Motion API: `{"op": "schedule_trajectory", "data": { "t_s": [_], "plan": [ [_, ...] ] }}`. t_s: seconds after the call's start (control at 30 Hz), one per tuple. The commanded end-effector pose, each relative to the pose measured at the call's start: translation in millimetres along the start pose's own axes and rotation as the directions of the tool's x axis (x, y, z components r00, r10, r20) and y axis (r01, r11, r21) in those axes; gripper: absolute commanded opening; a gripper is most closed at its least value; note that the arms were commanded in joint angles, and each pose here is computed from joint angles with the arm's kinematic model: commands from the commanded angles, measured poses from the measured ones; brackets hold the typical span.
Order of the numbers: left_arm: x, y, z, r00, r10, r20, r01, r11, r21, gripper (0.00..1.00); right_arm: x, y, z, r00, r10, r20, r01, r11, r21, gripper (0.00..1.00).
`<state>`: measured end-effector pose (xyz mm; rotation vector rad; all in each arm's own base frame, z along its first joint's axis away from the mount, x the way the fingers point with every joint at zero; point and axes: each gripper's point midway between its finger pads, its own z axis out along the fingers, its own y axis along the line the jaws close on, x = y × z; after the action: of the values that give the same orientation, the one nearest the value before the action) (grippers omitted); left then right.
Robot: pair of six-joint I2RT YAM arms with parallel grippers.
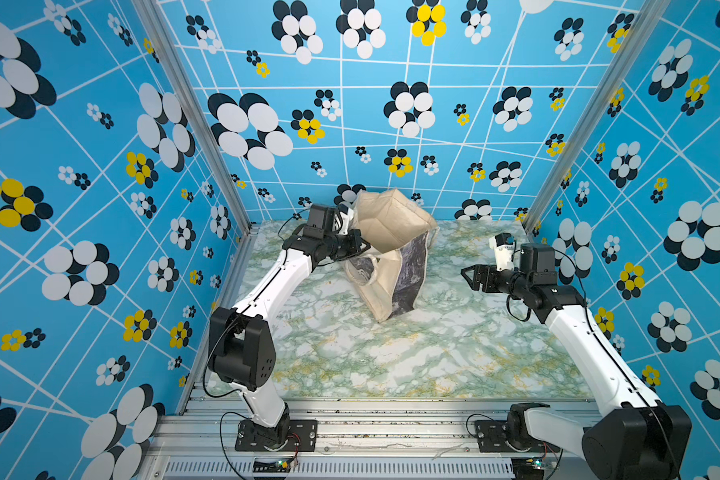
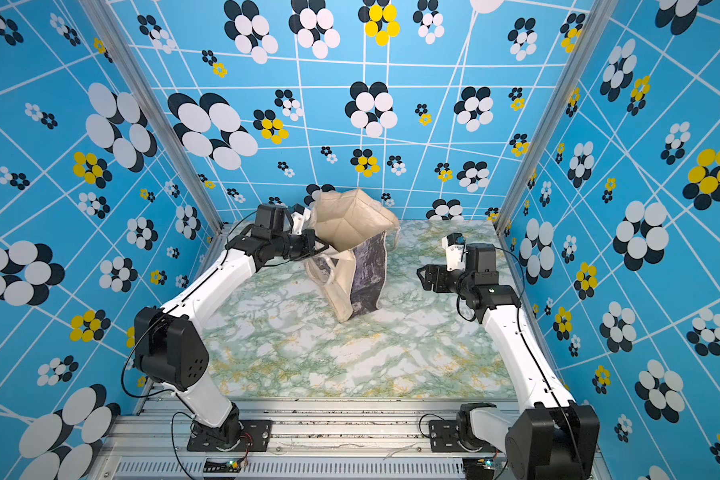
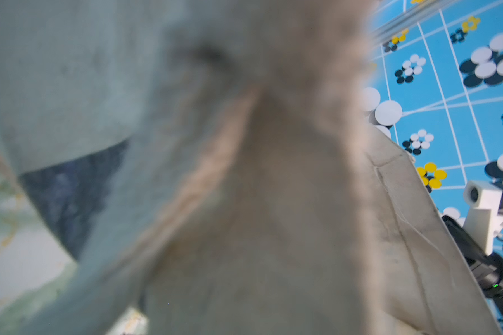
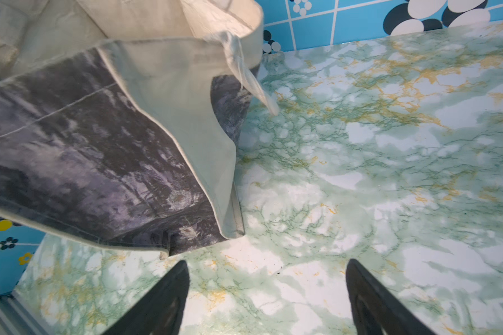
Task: Take out the folding fans from the tote bags
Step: Adjust the canvas bag at the center of the board.
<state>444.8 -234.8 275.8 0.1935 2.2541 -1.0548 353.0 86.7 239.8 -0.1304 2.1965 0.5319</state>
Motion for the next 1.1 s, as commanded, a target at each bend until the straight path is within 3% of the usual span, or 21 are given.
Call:
{"op": "schedule_trajectory", "data": {
  "t_s": [0.0, 0.1, 0.2, 0.3, 0.47, 0.8, 0.93, 1.07],
  "plan": [
    [-67.5, -46.6, -39.5, 0.908, 0.374, 0.192, -0.402, 0.905, 0.137, 0.0, -13.6, 27.8, -12.6, 0.996, 0.038, 0.083, -0.027, 0.991, -0.13, 0.85],
    [-104.4, -50.6, -54.0, 0.908, 0.306, 0.286, -0.396, 0.851, 0.346, 0.0, -21.0, 41.6, -22.6, 0.986, 0.071, 0.148, -0.04, 0.978, -0.202, 0.85],
    [-120.8, -47.7, -53.0, 0.928, 0.249, 0.277, -0.362, 0.777, 0.515, 0.0, -28.2, 54.4, -26.7, 0.973, 0.107, 0.206, -0.05, 0.963, -0.264, 0.85],
    [-113.6, -48.7, -36.9, 0.945, 0.244, 0.216, -0.326, 0.713, 0.621, 0.0, -28.7, 74.2, -19.5, 0.971, 0.116, 0.211, -0.047, 0.951, -0.306, 0.84],
    [-78.3, -49.8, -14.4, 0.956, 0.259, 0.141, -0.282, 0.668, 0.688, 0.0, -28.3, 99.8, 5.7, 0.972, 0.097, 0.214, -0.03, 0.954, -0.297, 0.81],
    [0.6, -35.8, -10.5, 0.962, 0.267, 0.047, -0.219, 0.661, 0.717, 0.0, -36.3, 102.1, 78.6, 0.964, 0.164, 0.211, -0.122, 0.972, -0.199, 0.74],
    [20.0, -35.8, -11.2, 0.962, 0.269, 0.039, -0.213, 0.659, 0.721, 0.0, -17.3, 109.7, 120.7, 0.979, 0.148, 0.137, -0.126, 0.98, -0.155, 0.69],
    [22.7, -29.8, -3.2, 0.969, 0.244, 0.027, -0.19, 0.677, 0.711, 0.0, 22.9, 141.8, 153.2, 0.998, 0.042, 0.039, -0.037, 0.992, -0.117, 0.68]
  ]
}}
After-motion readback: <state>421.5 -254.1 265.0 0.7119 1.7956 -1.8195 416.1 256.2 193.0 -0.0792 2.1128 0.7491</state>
